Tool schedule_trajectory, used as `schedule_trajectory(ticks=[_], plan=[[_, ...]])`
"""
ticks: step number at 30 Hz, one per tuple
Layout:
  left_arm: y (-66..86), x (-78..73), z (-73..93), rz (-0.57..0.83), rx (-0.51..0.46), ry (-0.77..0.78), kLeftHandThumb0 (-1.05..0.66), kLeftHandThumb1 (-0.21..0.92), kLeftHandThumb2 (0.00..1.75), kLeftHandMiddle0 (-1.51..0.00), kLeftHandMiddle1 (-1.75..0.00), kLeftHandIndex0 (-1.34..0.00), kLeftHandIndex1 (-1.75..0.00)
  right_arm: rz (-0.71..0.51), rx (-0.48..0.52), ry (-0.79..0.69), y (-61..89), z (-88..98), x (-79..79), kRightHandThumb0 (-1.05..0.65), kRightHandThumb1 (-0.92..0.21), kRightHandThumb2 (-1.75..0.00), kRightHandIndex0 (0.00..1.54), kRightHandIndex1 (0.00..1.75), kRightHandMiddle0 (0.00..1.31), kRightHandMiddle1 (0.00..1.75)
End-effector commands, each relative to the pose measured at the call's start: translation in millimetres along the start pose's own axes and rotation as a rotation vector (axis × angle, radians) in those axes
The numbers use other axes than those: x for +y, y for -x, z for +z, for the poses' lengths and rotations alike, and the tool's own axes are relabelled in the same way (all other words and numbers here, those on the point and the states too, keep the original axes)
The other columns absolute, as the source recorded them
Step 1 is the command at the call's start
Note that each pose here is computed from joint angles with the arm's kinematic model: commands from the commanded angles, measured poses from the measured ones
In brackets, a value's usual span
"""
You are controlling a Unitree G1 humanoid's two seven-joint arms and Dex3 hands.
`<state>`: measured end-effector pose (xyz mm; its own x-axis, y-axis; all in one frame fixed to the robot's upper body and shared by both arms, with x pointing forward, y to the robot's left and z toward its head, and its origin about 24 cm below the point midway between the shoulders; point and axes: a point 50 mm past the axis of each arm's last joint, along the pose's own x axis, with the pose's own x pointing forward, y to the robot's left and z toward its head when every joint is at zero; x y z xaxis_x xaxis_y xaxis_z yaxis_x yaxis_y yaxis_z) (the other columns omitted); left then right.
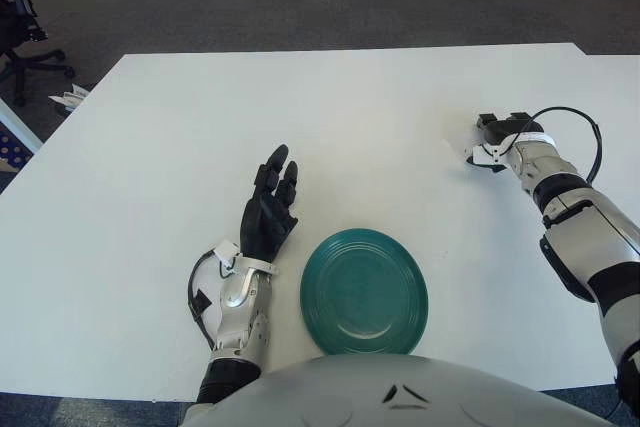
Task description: Put the charger into the plate.
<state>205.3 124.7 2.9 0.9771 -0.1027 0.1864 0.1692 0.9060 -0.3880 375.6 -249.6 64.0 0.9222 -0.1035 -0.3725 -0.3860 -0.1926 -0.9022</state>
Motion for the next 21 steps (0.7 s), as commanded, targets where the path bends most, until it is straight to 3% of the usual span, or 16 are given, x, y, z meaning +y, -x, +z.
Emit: schedule_trajectory(ticks=[1,21], plan=[[19.2,2.1,-21.6,0.066,0.084,0.039,-1.0,0.92,1.16,-0.18,0.0,0.0,-0.46,-0.019,0.004,0.008,-1.1,-2.0,-15.6,-1.04,-0.92,-0.87,0.24,0.07,0.0,0.55],[20.0,5.9,-25.6,0.066,0.088,0.059,-1.01,0.92,1.17,-0.22,-0.01,0.0,-0.51,0.039,0.063,0.01,-2.1,-6.2,-24.5,-1.05,-0.92,-0.82,0.24,0.03,0.0,0.51]])
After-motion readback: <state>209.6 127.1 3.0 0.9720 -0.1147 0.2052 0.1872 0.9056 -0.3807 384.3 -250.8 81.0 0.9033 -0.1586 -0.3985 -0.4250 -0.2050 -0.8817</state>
